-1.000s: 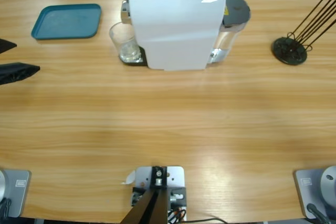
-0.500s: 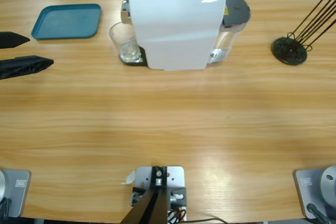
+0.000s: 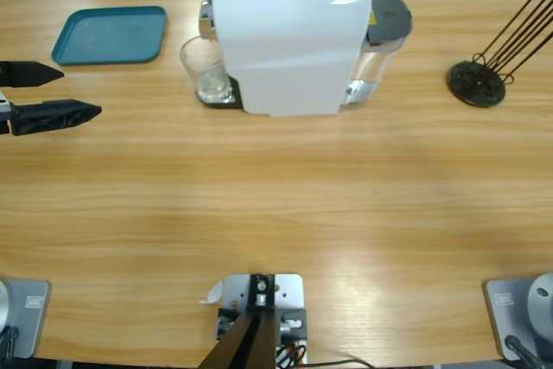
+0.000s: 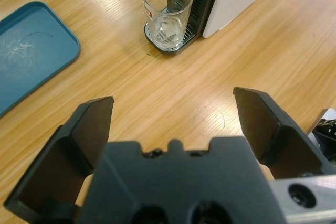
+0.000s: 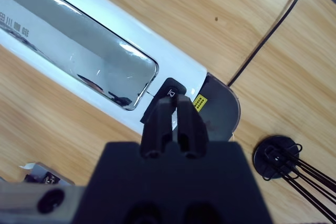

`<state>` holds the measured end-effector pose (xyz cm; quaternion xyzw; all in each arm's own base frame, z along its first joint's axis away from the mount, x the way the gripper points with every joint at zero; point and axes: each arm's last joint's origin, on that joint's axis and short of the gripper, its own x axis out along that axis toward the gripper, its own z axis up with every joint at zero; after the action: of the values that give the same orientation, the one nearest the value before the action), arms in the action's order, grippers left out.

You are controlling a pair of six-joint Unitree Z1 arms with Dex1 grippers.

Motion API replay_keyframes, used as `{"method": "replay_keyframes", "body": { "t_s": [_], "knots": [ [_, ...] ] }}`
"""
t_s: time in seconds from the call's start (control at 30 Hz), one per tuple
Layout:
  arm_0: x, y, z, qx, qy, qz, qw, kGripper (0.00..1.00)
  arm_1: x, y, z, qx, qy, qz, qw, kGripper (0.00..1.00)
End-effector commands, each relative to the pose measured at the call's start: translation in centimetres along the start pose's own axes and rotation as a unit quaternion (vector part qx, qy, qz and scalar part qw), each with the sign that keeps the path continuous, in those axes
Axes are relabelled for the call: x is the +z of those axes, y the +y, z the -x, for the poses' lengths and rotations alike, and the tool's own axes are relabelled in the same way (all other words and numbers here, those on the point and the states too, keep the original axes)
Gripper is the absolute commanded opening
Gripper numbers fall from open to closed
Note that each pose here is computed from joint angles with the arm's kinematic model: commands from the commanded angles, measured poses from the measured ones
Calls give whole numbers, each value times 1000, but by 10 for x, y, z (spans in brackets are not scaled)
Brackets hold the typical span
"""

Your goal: Pour coffee

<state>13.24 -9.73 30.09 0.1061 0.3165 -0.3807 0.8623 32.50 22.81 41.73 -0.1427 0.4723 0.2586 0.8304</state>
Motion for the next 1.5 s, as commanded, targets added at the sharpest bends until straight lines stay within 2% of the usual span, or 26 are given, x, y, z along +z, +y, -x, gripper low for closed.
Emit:
{"method": "replay_keyframes", "body": {
  "t_s": [0.03, 0.6, 1.1, 1.2, 1.27, 1.3, 1.33, 1.4, 1.5],
  "knots": [
    [-10, -1, -12, -18, 26, 11, 999, 1000, 2, -6, -32, -4, 38, 0, 999, 0],
    [-12, -1, -13, -20, 26, 13, 999, 1000, 1, -4, -31, -4, 40, -1, 999, 0],
    [-17, -2, -12, -20, 28, 14, 999, 1000, -10, -4, -57, 0, 86, -1, 996, 0],
    [-17, -2, -11, -20, 26, 14, 999, 1000, -7, -5, -35, -14, 59, 3, 998, 0],
    [-17, -2, -11, -20, 25, 13, 999, 1000, 1, -6, 9, -26, -2, 17, 1000, 18],
    [-17, -2, -11, -21, 25, 14, 999, 1000, 4, -4, 30, -26, -31, 21, 999, 597],
    [-17, -2, -11, -21, 25, 13, 999, 1000, 6, -3, 48, -26, -54, 21, 998, 984],
    [-16, -3, -11, -25, 23, 14, 999, 1000, 5, -3, 62, -23, -71, 3, 997, 1000],
    [-15, -3, -12, -32, 21, 15, 999, 1000, 0, -3, 43, -20, -39, -48, 998, 1000]
  ]
}}
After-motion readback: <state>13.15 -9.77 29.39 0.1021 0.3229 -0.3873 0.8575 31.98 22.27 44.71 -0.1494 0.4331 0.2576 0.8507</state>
